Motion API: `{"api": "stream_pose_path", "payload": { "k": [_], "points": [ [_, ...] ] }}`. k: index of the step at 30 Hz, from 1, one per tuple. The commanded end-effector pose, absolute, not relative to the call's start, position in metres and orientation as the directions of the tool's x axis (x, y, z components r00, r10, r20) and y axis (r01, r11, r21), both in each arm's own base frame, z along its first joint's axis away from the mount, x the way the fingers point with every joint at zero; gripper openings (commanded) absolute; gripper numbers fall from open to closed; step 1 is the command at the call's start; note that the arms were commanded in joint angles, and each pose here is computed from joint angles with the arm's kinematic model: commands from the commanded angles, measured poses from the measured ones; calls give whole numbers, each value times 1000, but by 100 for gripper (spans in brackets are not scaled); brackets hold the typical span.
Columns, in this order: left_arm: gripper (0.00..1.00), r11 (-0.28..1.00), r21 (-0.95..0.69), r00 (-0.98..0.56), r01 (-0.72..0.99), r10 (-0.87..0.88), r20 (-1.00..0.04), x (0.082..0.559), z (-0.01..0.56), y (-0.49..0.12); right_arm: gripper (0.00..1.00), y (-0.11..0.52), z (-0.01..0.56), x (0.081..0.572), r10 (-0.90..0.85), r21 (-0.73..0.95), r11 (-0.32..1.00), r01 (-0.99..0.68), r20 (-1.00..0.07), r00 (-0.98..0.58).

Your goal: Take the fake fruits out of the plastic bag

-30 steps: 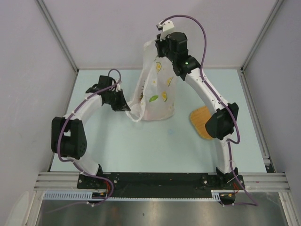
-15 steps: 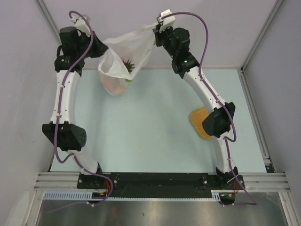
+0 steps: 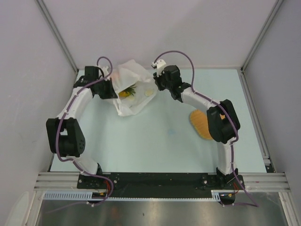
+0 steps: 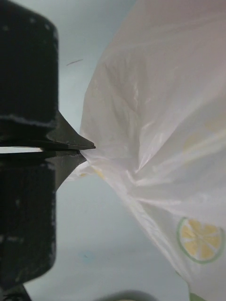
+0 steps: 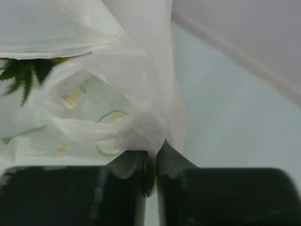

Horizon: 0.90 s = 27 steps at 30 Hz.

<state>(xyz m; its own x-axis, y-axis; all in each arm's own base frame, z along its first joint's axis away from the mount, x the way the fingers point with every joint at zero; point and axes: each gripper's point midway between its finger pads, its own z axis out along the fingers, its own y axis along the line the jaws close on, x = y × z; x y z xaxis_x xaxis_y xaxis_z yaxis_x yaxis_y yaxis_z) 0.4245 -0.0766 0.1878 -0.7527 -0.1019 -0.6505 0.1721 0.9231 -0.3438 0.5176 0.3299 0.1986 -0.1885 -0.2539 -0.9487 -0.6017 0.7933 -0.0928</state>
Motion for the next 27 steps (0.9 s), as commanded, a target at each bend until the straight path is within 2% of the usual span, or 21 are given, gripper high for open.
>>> {"api": "stream_pose_path", "payload": {
  "k": [1,2,3,6,7,11,12,15,19,23,27],
  "points": [
    [0,912,-348,-751,217,-71,-656,409,191,-88,30,323,244,502,-196,-62,788,-613,-968,-154],
    [0,907,-354,-749,228,-69,-658,406,195,-91,49,318,247,495,-206,-54,785,-617,-962,-178],
    [0,905,-358,-749,231,-70,-659,406,198,-91,57,303,263,489,-187,-35,794,-606,-964,-191],
    [0,892,-378,-747,250,-71,-661,406,205,-98,70,277,259,461,-191,34,774,-632,-940,-284],
    [0,887,-384,-749,256,-69,-660,406,206,-100,73,255,275,453,-179,31,787,-616,-944,-276],
    [0,874,-401,-740,276,-73,-668,408,212,-110,74,190,222,415,-301,-2,830,-558,-844,-444],
    [0,871,-403,-739,282,-71,-670,408,214,-113,74,167,191,407,-368,-66,847,-527,-789,-492],
    [0,867,-399,-725,298,-66,-686,408,220,-116,73,127,156,391,-462,-228,866,-445,-704,-539],
    [1,873,-394,-721,286,-75,-689,410,223,-115,71,118,115,362,-563,-336,819,-465,-624,-542],
    [1,874,-397,-719,279,-83,-690,410,225,-114,71,147,101,337,-667,-402,734,-548,-581,-467],
    [1,871,-400,-706,284,-92,-702,411,233,-115,71,154,93,330,-734,-489,672,-556,-539,-412]
  ]
}}
